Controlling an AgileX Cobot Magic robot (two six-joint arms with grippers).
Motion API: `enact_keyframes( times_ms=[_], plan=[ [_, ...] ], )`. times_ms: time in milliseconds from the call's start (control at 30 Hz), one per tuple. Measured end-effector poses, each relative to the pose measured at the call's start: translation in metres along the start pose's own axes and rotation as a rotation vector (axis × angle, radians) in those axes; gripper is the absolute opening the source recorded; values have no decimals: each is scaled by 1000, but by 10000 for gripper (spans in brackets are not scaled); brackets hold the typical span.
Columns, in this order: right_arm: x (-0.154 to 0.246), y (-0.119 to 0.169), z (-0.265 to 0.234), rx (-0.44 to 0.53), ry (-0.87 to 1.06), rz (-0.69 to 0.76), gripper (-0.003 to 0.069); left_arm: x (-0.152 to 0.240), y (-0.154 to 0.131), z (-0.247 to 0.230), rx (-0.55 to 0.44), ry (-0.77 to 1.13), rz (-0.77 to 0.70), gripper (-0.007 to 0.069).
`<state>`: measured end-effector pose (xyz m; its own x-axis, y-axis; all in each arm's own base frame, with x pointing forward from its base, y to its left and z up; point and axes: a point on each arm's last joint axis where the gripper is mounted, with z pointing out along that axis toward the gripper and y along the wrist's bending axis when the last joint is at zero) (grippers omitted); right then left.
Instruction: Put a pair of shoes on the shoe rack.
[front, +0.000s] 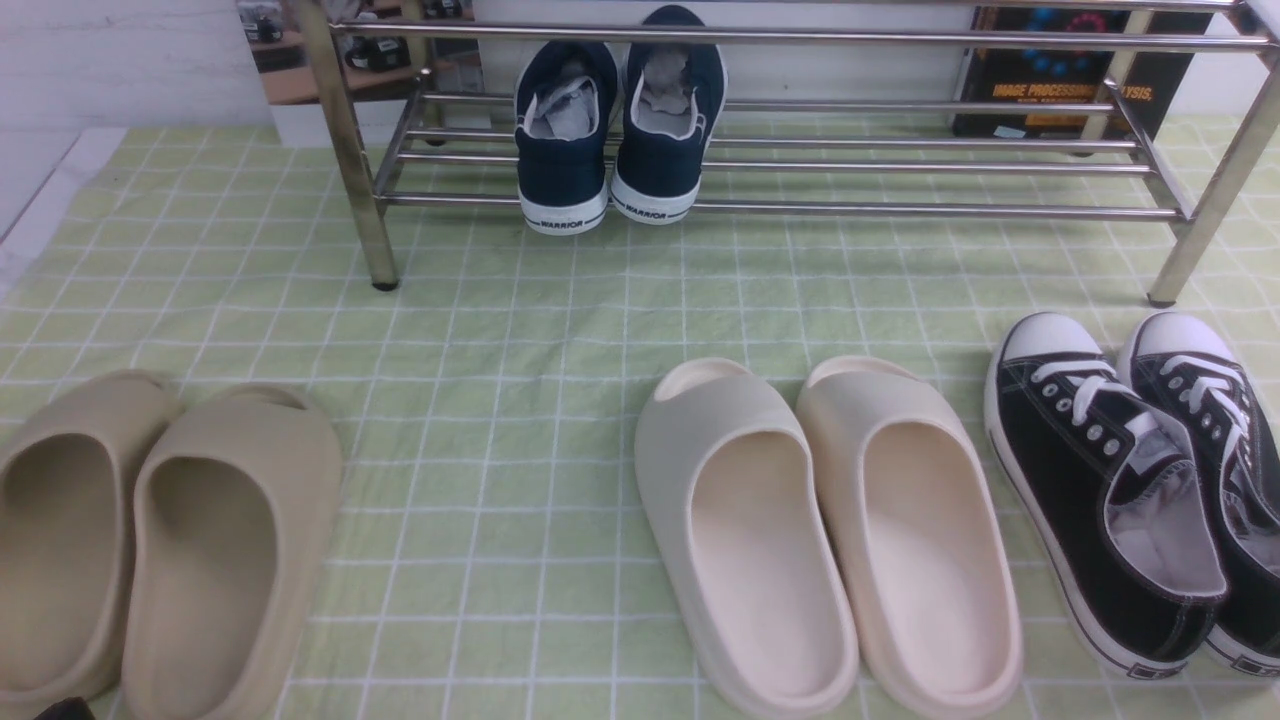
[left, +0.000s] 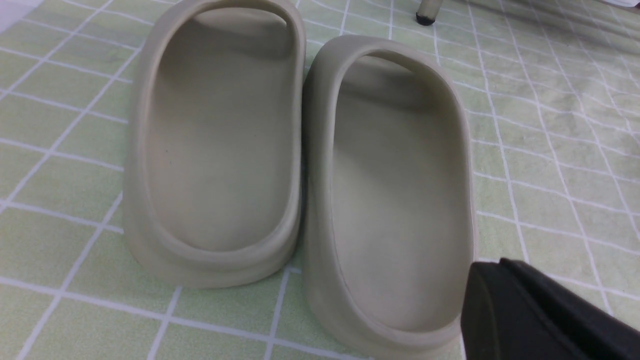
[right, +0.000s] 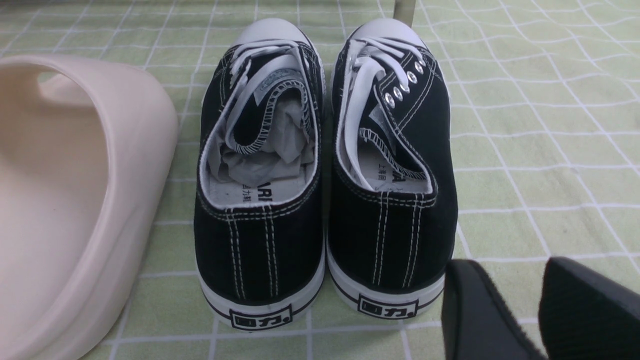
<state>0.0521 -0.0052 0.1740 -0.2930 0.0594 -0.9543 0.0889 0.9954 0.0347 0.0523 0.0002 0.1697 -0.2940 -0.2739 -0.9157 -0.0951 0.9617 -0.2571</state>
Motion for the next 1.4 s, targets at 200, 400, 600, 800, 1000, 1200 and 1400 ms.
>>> enact_keyframes(
  times_ms=[200,400,600,800,1000,1200,1400],
  plan=[
    [0,0,0,0,0,0,239,0,0,0,0,0,-1,-13],
    [0,0,0,0,0,0,239,0,0,0,0,0,-1,-13],
    [0,0,0,0,0,0,239,0,0,0,0,0,-1,-13],
    [0,0,0,0,0,0,239,0,0,0,0,0,-1,-7],
    [0,0,0,0,0,0,239,0,0,0,0,0,-1,0],
    [0,0,0,0,0,0,239,0,0,0,0,0,-1,6],
    [0,0,0,0,0,0,239,0,0,0,0,0,-1,12]
  ],
)
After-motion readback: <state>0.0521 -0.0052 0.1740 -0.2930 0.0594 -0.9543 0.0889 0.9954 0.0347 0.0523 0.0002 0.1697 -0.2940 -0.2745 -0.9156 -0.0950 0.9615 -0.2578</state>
